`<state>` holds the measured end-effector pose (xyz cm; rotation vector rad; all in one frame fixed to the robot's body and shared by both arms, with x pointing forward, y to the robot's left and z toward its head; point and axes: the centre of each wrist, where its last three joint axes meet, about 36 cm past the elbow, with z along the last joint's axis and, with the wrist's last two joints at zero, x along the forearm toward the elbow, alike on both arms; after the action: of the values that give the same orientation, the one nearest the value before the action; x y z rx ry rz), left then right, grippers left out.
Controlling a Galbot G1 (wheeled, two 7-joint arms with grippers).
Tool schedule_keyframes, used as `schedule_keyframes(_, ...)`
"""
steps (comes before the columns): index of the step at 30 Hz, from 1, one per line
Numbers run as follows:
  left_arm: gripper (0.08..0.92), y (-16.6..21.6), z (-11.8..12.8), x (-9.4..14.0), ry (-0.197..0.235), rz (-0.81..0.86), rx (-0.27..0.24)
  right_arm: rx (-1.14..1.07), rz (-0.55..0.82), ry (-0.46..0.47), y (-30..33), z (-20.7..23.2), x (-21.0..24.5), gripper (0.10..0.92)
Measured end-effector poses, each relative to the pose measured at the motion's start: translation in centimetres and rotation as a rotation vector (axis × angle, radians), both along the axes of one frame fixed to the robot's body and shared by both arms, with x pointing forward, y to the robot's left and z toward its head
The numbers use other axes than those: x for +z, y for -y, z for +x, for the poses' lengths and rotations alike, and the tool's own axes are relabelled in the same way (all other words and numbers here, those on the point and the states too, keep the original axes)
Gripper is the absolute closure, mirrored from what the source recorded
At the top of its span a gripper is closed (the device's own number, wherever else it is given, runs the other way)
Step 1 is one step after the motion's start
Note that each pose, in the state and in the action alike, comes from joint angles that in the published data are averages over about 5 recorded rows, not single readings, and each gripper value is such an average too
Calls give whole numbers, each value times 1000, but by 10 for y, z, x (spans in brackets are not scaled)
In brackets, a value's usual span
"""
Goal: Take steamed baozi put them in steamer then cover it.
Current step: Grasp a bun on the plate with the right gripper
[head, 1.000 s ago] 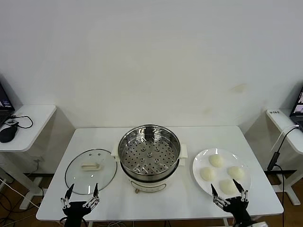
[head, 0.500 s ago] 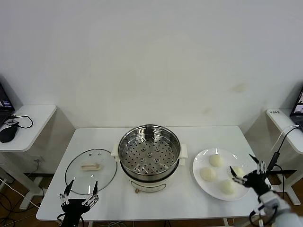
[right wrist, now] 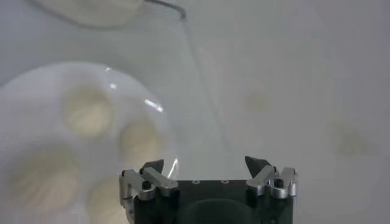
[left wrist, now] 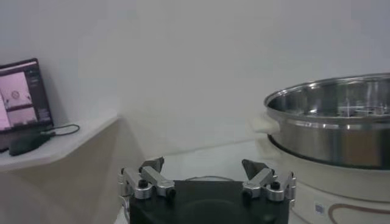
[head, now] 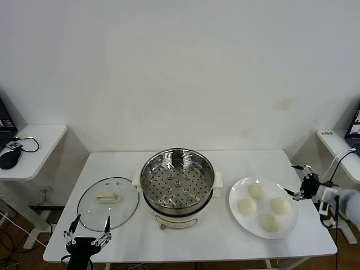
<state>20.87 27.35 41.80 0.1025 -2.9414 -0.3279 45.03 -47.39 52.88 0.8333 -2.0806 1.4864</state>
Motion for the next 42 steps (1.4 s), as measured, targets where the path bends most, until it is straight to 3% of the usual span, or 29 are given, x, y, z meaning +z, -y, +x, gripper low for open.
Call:
schedule_keyframes(9,177,-6,2,3,12,24,12,102,-100,-208,-4,64,-3,200)
schedule_keyframes(20,177,-11,4,3,18,42,29,189,-172,-370,-30,120,-35,199)
schedule_keyframes(42,177,-16,1,0,25,61,42,261,-269,-471,-84,176,-84,206)
